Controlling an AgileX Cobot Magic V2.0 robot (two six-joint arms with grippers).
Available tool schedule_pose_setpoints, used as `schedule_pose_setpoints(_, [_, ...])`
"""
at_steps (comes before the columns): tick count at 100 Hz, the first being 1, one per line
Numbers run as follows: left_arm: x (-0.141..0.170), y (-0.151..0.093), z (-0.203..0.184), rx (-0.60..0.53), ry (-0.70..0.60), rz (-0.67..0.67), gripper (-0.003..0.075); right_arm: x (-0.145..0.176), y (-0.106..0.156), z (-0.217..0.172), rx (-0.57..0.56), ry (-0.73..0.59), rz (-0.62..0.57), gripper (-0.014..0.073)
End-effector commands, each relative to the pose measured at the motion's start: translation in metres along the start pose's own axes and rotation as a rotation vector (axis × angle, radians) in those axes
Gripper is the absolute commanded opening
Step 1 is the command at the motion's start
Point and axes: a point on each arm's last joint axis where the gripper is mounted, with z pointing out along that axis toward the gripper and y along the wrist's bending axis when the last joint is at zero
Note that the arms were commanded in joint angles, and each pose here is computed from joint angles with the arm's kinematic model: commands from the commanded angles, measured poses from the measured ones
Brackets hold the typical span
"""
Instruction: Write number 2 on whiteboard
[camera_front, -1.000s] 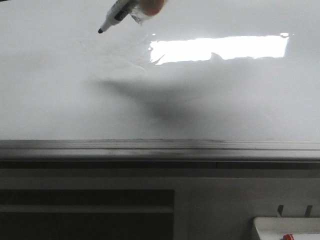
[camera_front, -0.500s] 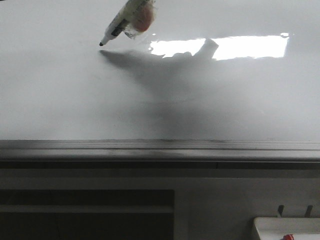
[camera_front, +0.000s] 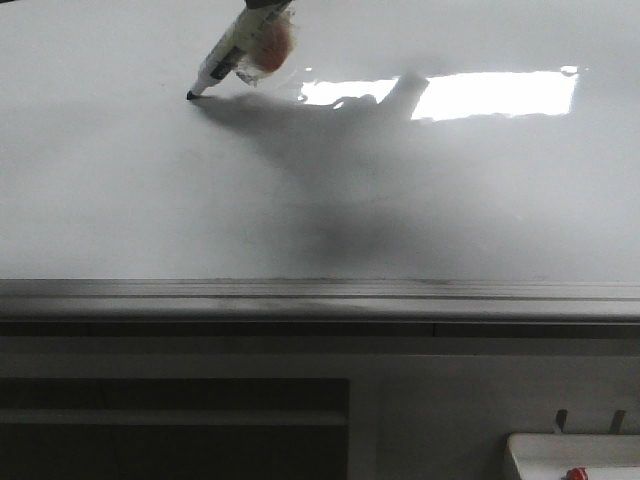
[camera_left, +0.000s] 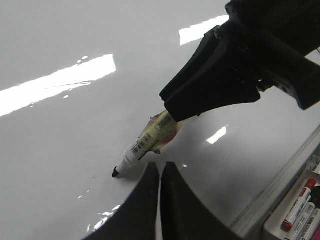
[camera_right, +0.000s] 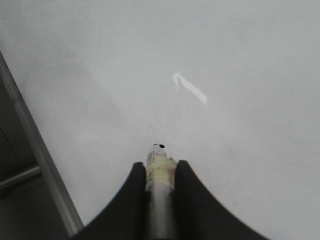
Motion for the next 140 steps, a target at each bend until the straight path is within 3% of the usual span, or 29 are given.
schedule_pose_setpoints(1, [-0.017, 0.005, 0.001, -0.035, -0.111, -0.016, -0.0020, -0.017, -0.022, -0.013, 0.123, -0.089, -0.015, -0.0072])
schedule_pose_setpoints(30, [-0.017, 0.005, 0.001, -0.036, -0.111, -0.017, -0.0020, -0.016, -0.032, -0.044, 0.084, -0.055, -0.016, -0.0071])
schedule_pose_setpoints(49, [-0.017, 0.005, 0.001, -0.036, -0.111, -0.017, -0.0020, 0.011, -0.015, -0.036, -0.034, 0.062, 0.027, -0.0071])
schedule_pose_setpoints(81, [-0.017, 0.005, 0.001, -0.035, -0.108, -0.017, -0.0020, 0.018, 0.022, 0.001, -0.094, 0.070, -0.009, -0.0071])
schedule_pose_setpoints(131, [-0.017, 0.005, 0.001, -0.033, -0.108, -0.013, -0.0020, 0.060, -0.018, -0.055, 0.065, 0.120, 0.095, -0.0071])
schedule_pose_setpoints(140, [-0.018, 0.001, 0.001, 0.005, -0.118, 0.085, -0.0020, 0.052, -0.013, -0.061, 0.031, 0.102, 0.086, -0.0071])
